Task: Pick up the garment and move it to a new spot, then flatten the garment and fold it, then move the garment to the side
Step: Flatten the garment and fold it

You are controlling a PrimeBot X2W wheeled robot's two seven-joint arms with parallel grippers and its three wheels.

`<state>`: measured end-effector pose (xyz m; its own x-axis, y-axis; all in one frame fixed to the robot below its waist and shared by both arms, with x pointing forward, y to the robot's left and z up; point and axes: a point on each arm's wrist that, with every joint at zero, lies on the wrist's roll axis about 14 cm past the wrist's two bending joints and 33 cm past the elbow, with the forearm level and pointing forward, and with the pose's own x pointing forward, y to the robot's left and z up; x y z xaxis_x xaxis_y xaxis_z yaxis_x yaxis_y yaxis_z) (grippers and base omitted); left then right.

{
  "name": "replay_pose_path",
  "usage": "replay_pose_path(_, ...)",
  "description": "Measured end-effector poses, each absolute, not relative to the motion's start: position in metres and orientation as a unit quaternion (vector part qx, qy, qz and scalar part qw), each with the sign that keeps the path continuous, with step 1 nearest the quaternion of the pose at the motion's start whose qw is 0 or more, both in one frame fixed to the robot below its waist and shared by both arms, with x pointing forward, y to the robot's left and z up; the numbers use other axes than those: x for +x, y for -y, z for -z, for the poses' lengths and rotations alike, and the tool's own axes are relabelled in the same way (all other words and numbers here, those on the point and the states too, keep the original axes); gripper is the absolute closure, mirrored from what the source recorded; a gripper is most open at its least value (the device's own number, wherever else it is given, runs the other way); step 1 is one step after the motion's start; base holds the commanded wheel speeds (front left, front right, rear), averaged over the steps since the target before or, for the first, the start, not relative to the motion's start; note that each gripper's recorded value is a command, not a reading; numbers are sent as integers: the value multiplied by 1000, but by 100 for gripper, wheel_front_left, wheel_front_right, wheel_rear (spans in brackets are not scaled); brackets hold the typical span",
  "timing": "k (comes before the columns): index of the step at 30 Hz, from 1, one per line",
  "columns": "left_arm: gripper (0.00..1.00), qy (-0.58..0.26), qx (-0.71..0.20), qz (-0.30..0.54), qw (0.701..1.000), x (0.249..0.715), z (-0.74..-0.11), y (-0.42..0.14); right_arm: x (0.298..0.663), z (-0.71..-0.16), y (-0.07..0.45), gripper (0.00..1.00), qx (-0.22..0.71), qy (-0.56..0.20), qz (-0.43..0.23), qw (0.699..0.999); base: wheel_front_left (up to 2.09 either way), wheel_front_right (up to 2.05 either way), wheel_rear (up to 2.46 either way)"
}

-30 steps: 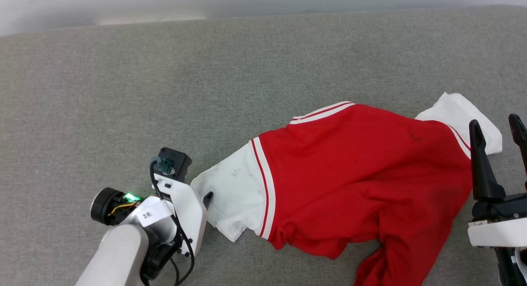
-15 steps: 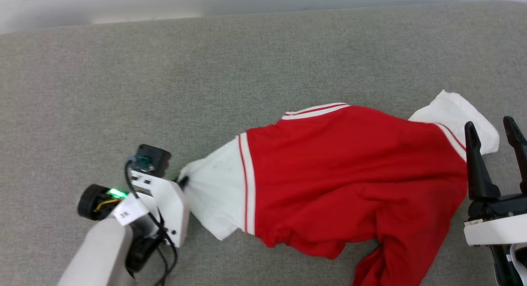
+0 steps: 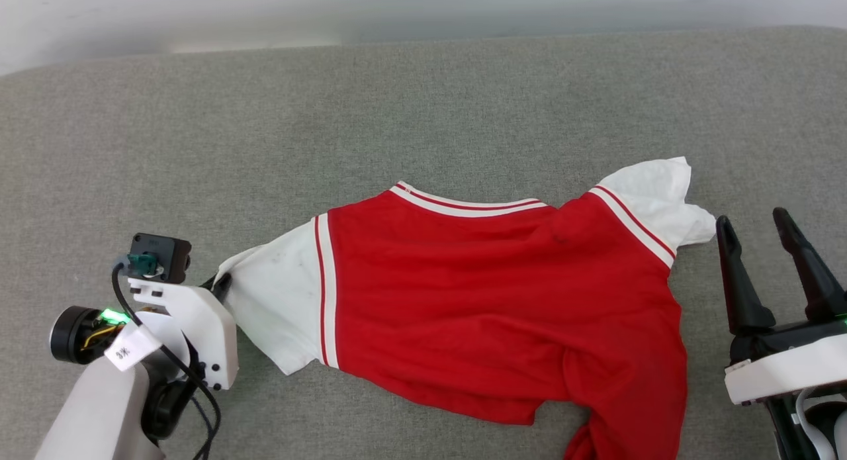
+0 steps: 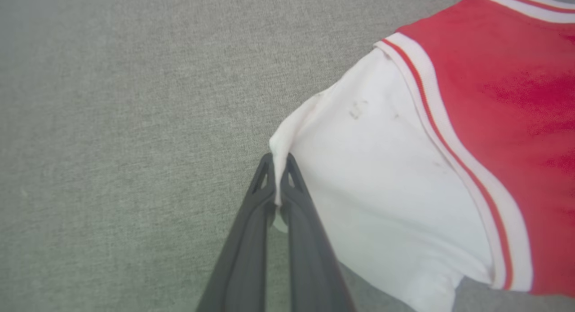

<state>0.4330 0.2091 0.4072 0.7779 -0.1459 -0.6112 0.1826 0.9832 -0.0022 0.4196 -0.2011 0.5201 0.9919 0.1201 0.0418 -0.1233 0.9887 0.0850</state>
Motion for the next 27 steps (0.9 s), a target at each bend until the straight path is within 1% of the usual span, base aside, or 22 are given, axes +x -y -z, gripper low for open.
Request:
replay_pose_path(1,0,-307,28,90,947,434,-411,-206,419,-519,201,0,44,15,-61,997,0,0,0)
replay_pose_path(3,0,-269,23,90,959,437,-424,-202,418,-513,199,0,46,-1,-63,997,0,0,0)
replay_pose_path(6,0,-190,11,85,978,441,-451,-198,419,-507,196,0,43,-26,-71,996,0,0,0)
replay_pose_path(9,0,-129,7,84,988,437,-471,-194,424,-500,193,0,24,-70,-88,993,0,0,0)
replay_pose_path(10,0,-110,8,84,990,435,-478,-193,428,-497,192,0,16,-89,-94,991,0,0,0)
replay_pose_path(11,0,-79,8,80,994,431,-489,-193,436,-490,189,0,-3,-140,-106,984,0,0,0)
replay_pose_path(13,0,-55,8,79,995,427,-498,-192,445,-481,196,0,-28,-205,-105,973,0,0,0)
replay_pose_path(16,0,-38,4,75,996,422,-505,-191,461,-472,202,0,-23,-297,-99,949,0,0,0)
replay_pose_path(18,0,-35,2,75,997,419,-507,-189,469,-467,206,0,-38,-359,-98,928,0,0,0)
replay_pose_path(21,0,-32,2,78,996,418,-509,-186,487,-464,218,0,-45,-418,-82,903,0,0,0)
replay_pose_path(22,0,-34,-1,77,996,418,-509,-185,505,-458,225,0,-60,-458,-68,884,0,0,0)
replay_pose_path(27,0,-43,-1,65,997,416,-502,-192,520,-428,216,0,-67,-520,-67,849,0,0,0)
